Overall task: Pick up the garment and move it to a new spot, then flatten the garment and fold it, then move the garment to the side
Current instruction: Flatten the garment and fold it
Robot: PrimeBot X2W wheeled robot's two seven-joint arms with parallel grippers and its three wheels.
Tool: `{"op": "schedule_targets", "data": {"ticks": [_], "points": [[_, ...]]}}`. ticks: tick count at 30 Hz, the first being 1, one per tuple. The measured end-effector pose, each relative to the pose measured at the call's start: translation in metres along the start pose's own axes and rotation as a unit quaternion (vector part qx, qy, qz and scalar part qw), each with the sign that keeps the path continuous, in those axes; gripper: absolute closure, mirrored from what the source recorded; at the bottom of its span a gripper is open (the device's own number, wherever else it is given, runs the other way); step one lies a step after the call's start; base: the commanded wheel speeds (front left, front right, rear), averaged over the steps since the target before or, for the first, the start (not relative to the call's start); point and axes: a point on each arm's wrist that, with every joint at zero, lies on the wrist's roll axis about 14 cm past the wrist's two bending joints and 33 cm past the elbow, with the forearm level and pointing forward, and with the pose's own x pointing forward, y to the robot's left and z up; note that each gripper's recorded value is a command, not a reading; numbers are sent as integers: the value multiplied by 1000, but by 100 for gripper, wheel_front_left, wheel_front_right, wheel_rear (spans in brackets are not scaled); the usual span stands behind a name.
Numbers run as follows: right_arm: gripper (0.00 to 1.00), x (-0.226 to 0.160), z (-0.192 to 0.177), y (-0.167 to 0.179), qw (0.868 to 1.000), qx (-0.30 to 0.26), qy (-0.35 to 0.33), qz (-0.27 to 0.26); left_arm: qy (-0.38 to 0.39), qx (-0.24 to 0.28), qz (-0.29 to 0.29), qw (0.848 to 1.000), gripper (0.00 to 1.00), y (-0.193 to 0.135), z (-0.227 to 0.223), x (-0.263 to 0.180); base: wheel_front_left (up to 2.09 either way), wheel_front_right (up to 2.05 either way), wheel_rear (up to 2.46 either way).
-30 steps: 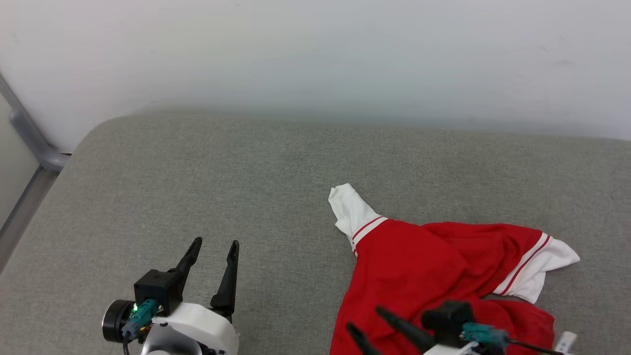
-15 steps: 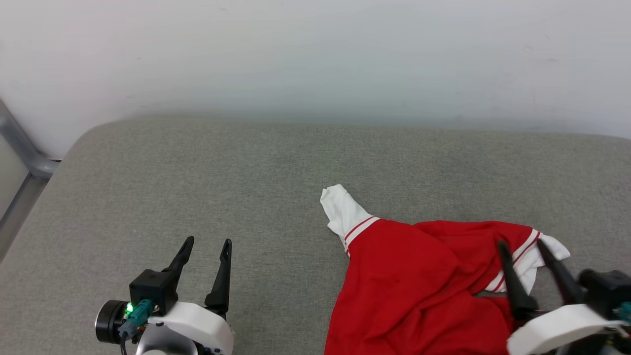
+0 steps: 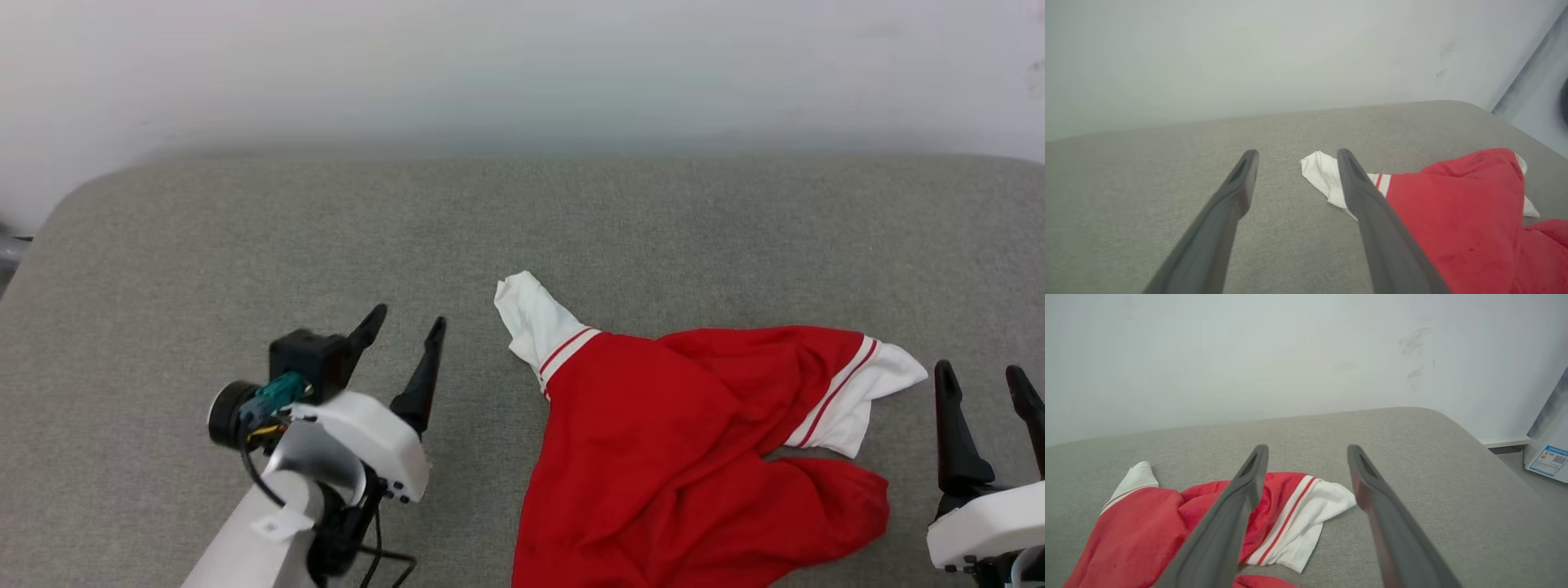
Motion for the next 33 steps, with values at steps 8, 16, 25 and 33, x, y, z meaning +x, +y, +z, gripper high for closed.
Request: {"op": "schedule_targets", "data": {"ticks": [8,16,25,33], "points": [[0,10,-17,-10,999,-5,27,-17,115,-43,-97,988,0,-46,-35,49,0,0,0],[0,10,-35,-25,998,0,52,-41,271,-46,-160,948,0,-77,-100,54,0,0,0],[0,10,-50,-35,996,12,70,-56,413,-10,-209,887,93,-93,-153,35,0,0,0],[0,11,-55,-33,995,26,73,-55,397,18,-216,892,100,-85,-150,38,0,0,0]]}}
